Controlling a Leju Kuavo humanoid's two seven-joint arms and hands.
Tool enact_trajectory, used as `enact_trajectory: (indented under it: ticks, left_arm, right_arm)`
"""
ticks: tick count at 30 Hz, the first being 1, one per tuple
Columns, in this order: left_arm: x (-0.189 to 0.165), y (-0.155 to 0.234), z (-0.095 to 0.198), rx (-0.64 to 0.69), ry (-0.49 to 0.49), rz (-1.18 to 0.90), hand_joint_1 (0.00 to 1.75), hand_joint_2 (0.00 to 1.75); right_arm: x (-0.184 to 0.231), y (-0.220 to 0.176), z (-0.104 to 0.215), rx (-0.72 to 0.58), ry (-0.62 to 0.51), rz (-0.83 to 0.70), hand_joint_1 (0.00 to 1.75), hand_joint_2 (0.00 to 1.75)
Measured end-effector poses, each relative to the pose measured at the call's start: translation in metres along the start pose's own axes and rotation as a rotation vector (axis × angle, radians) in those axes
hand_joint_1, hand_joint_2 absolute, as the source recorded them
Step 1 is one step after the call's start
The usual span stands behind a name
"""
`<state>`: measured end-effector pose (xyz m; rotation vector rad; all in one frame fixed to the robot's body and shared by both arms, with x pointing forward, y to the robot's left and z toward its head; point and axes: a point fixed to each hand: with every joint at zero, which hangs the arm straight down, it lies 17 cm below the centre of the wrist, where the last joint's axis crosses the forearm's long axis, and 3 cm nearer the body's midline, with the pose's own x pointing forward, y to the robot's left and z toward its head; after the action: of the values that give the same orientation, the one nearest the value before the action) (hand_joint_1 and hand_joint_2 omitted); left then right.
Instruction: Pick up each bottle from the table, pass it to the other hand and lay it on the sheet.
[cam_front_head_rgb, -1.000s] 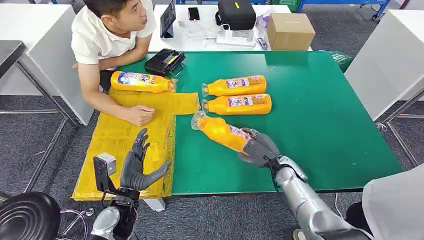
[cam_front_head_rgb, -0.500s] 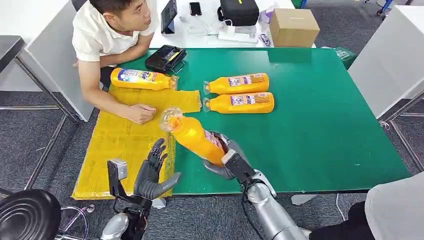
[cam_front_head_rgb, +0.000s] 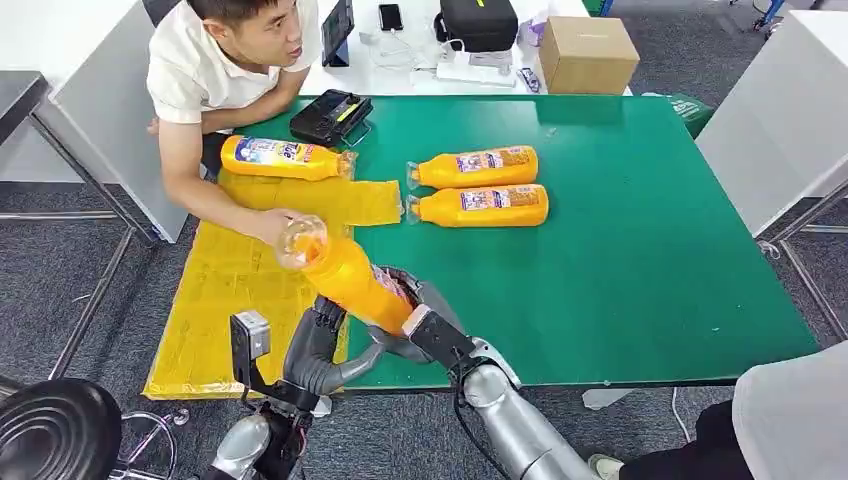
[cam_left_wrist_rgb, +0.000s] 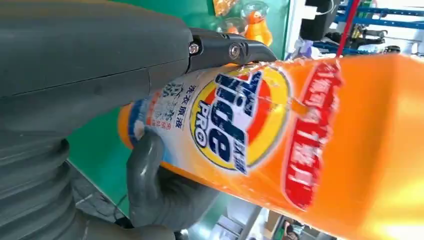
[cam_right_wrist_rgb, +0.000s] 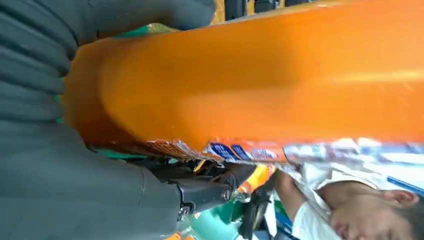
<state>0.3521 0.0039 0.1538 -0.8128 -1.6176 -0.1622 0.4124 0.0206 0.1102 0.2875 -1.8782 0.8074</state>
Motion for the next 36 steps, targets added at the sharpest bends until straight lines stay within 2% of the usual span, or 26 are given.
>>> enact_trajectory:
  ticks: [11, 26, 27, 28, 29, 34, 35, 36]
  left_arm:
    - [0.005, 0.018, -0.009, 0.12, -0.001, 0.116, 0.0, 1.75]
    - [0.016, 0.027, -0.013, 0.162, -0.033, 0.183, 0.0, 1.75]
    - [0.016, 0.027, -0.012, 0.163, -0.033, 0.183, 0.05, 1.75]
    - [0.016, 0.027, -0.012, 0.164, -0.034, 0.185, 1.59, 1.75]
    - [0.016, 0.028, -0.012, 0.166, -0.035, 0.189, 1.75, 1.75]
    - [0.019, 0.029, -0.012, 0.171, -0.053, 0.199, 1.75, 1.75]
    - [0.02, 0.029, -0.012, 0.172, -0.057, 0.2, 1.75, 1.75]
    - [0.021, 0.029, -0.012, 0.172, -0.062, 0.204, 1.75, 1.75]
  right_arm:
    - [-0.006, 0.027, 0.0, 0.062, 0.009, 0.087, 1.75, 1.75]
    - [-0.009, 0.05, 0.003, 0.118, 0.018, 0.113, 1.75, 1.75]
    - [-0.009, 0.051, 0.003, 0.12, 0.018, 0.114, 1.75, 1.75]
    - [-0.009, 0.052, 0.004, 0.123, 0.018, 0.116, 1.75, 1.75]
    - [-0.009, 0.053, 0.004, 0.125, 0.018, 0.117, 1.75, 1.75]
    - [-0.007, 0.056, 0.002, 0.138, 0.012, 0.115, 1.75, 1.75]
    - [-0.006, 0.057, 0.001, 0.139, 0.009, 0.11, 1.4, 1.75]
    - [-0.005, 0.057, 0.001, 0.14, 0.006, 0.101, 0.02, 1.75]
